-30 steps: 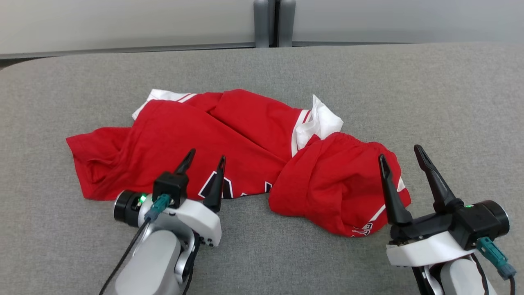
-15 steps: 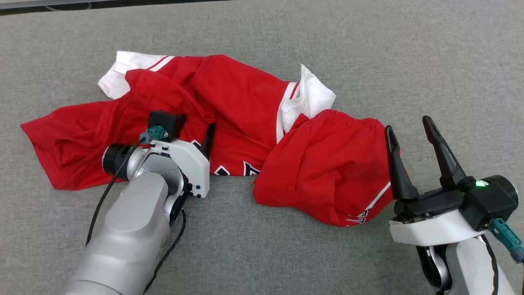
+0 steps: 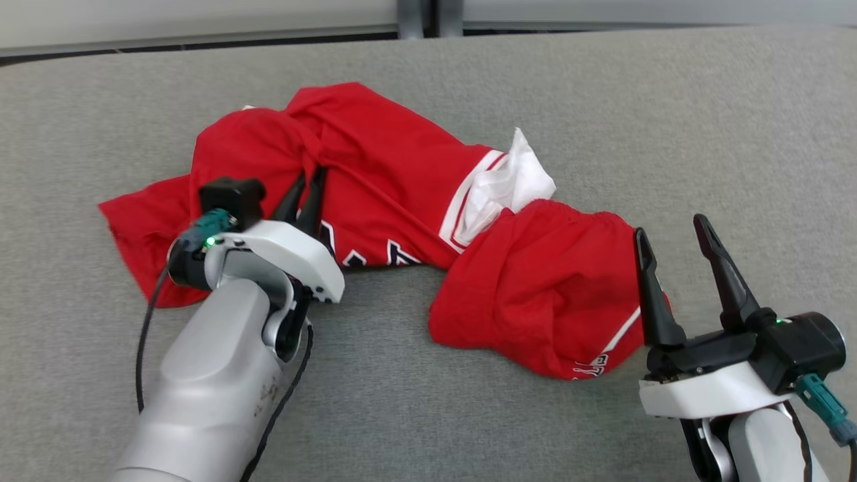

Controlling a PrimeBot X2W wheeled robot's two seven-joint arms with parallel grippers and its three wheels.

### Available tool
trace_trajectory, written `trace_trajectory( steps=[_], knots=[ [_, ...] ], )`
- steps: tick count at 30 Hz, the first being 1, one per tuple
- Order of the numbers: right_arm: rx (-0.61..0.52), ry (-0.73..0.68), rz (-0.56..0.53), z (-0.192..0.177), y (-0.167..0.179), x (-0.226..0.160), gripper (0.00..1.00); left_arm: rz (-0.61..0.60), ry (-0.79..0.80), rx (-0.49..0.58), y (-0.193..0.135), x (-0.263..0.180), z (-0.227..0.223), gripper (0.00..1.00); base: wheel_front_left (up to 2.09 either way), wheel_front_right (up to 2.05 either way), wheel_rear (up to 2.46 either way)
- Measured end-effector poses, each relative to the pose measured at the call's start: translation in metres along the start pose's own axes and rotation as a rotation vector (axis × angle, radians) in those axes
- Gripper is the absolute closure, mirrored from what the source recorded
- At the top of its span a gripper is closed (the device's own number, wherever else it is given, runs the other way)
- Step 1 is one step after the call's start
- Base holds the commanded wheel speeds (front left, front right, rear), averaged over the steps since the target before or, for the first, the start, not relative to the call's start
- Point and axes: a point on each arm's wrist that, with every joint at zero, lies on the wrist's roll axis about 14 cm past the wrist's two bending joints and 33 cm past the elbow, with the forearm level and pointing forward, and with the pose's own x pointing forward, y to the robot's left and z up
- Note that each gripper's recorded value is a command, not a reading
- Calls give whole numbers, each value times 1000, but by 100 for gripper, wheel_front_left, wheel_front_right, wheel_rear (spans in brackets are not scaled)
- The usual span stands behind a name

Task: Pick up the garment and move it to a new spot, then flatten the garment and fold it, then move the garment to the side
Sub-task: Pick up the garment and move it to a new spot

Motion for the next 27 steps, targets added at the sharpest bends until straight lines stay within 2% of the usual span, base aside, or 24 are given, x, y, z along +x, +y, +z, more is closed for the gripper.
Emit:
trace_trajectory(
  steps=[3, 6, 10, 11, 17, 22, 27],
  knots=[
    [5, -9, 25, 4, 10, -1, 0, 22, -123, -51, 8, -8, 41, 100, 0, 0, 0],
    [9, -19, 48, 8, 18, -3, 0, 74, -259, -60, 31, -28, 86, 100, 0, 0, 0],
    [15, -31, 89, 12, 34, -4, 0, 164, -376, -16, 65, -66, 123, 100, 0, 0, 0],
    [17, -39, 114, 15, 43, -4, 0, 218, -422, 9, 83, -86, 138, 100, 0, 0, 0],
    [25, -61, 172, 23, 64, -1, 0, 415, -509, 96, 146, -153, 176, 100, 0, 0, 0],
    [25, -47, 202, 17, 72, 2, 0, 566, -532, 142, 188, -191, 185, 100, 0, 0, 0],
    [19, -18, 218, 5, 72, 7, 0, 631, -435, 86, 205, -191, 143, 100, 0, 0, 0]
  ],
)
